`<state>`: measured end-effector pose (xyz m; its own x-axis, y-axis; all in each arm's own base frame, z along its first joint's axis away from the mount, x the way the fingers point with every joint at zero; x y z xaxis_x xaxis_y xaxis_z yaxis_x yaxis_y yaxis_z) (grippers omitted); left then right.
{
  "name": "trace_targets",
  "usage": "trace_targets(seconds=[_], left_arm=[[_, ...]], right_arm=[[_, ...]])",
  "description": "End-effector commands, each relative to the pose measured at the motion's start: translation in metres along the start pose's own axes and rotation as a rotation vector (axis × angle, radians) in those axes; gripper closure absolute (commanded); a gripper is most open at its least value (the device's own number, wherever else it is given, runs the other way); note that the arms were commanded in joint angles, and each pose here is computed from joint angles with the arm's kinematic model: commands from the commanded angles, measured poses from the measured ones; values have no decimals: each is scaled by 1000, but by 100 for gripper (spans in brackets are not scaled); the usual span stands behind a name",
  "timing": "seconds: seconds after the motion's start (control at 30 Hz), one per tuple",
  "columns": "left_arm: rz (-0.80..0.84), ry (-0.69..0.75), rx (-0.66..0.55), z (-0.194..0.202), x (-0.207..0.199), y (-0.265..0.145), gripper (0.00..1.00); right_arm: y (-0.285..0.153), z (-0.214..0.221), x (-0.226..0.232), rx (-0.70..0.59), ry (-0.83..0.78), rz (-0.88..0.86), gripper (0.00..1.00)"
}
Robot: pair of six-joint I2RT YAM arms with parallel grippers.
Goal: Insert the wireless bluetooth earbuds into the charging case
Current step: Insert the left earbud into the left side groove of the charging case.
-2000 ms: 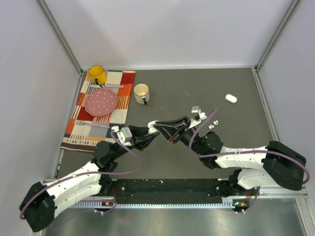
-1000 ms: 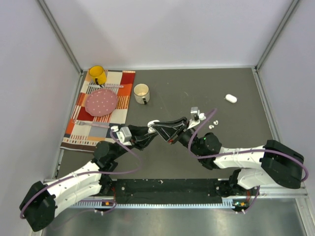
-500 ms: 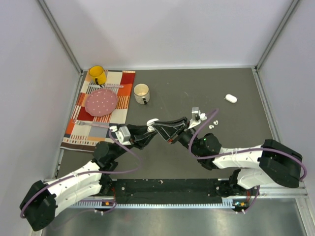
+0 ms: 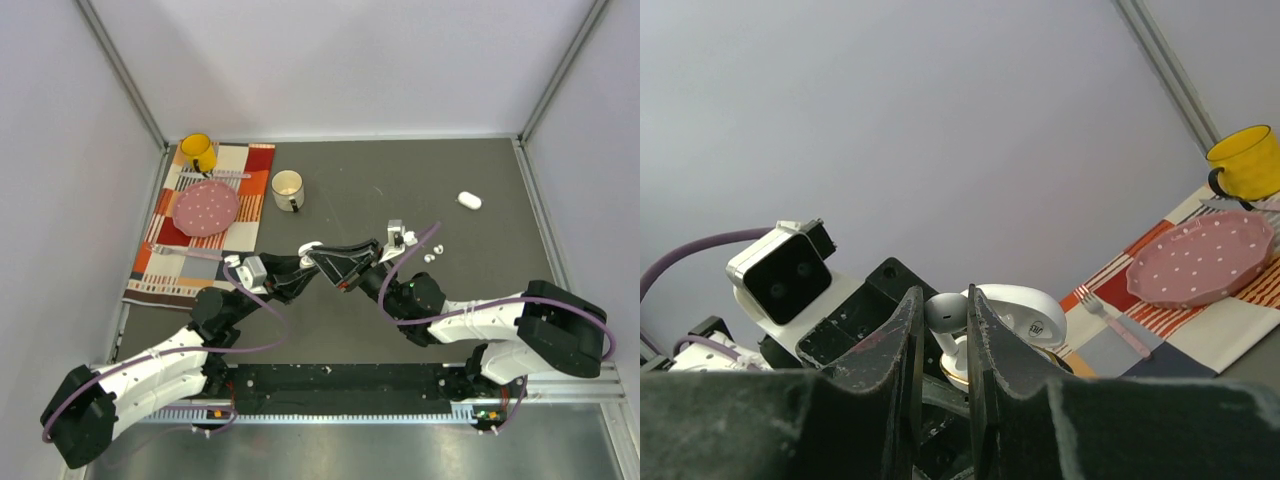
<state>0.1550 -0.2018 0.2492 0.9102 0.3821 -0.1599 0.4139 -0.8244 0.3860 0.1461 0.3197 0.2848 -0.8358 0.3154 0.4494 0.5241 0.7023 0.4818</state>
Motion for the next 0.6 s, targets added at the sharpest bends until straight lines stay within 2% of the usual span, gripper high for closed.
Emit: trace_targets(seconds=[0.0,0.57], left_arm=[[105,60,-186,-43,-18,6,100],[82,62,-196,-44,-16,5,100]], right_arm=[[3,-21,6,-150,18,-15,100],[1,-25,-1,-175,-17,55,100]])
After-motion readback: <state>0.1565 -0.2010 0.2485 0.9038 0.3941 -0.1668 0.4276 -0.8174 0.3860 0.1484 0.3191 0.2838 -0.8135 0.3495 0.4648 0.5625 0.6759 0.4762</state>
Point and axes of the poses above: each gripper's point midway between its finger pads, its own y axis out along the fingers, its own x axis along the line the jaws close on, z = x × y, the point moved 6 cm from there along -y, back along the fingers, and after that the axes turned 11 degrees about -y, right-handed, at the moved point
